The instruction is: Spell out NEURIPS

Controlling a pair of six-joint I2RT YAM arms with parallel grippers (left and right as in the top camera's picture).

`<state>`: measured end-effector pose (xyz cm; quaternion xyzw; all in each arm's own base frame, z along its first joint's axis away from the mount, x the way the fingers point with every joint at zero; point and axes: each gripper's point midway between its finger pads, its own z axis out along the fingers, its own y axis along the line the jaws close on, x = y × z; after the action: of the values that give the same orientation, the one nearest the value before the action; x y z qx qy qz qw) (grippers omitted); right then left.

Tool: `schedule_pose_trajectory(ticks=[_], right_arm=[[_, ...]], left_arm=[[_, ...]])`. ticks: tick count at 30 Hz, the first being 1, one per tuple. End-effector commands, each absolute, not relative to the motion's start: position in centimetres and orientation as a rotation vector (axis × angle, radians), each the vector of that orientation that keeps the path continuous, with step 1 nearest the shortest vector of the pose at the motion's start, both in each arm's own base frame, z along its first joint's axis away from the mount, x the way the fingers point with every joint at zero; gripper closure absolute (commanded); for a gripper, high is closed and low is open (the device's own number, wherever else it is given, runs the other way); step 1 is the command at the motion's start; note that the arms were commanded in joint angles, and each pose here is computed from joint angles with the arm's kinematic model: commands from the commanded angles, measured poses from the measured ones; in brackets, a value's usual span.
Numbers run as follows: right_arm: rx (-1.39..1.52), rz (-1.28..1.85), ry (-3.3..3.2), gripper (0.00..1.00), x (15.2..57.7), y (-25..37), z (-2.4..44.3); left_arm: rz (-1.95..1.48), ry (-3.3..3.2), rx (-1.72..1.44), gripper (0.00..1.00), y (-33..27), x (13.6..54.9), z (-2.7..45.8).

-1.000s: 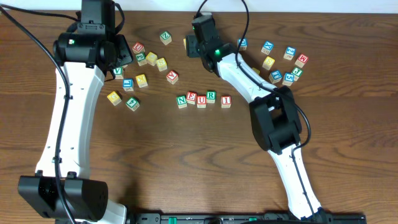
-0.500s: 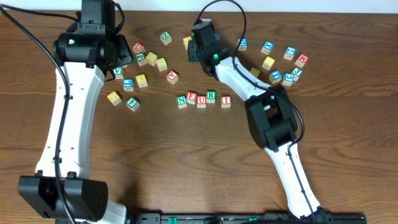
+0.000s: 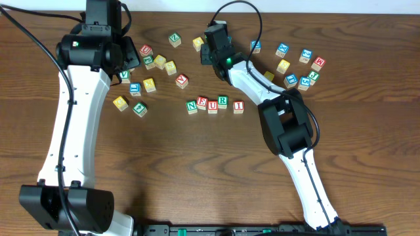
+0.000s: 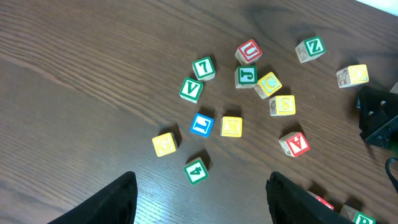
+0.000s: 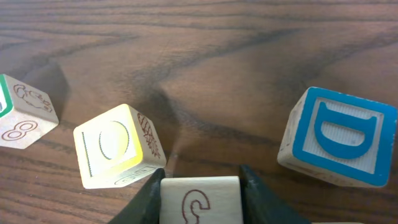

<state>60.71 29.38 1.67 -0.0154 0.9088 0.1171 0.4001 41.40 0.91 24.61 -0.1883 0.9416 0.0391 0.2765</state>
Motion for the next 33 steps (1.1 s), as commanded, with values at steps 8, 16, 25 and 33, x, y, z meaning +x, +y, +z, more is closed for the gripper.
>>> schedule_pose_trajectory(ticks=[8,16,25,33], right_arm=[[-0.027,0.283,2.318,0.78,60.3,28.9,3.6],[-0.081,0.356,2.397,0.79,57.7,29.4,7.4],[-0.247,0.354,2.570,0.80,51.4,27.6,12.5],[-0.473,0.242,2.857,0.82,44.5,21.9,12.0]], left_arm=[[0.127,2.531,-0.502,0.34,1.3,41.1,24.6],[0.127,2.531,-0.502,0.34,1.3,41.1,24.6],[0.127,2.531,-0.502,0.34,1.3,41.1,24.6],[0.127,2.531,-0.502,0.34,1.3,41.1,24.6]])
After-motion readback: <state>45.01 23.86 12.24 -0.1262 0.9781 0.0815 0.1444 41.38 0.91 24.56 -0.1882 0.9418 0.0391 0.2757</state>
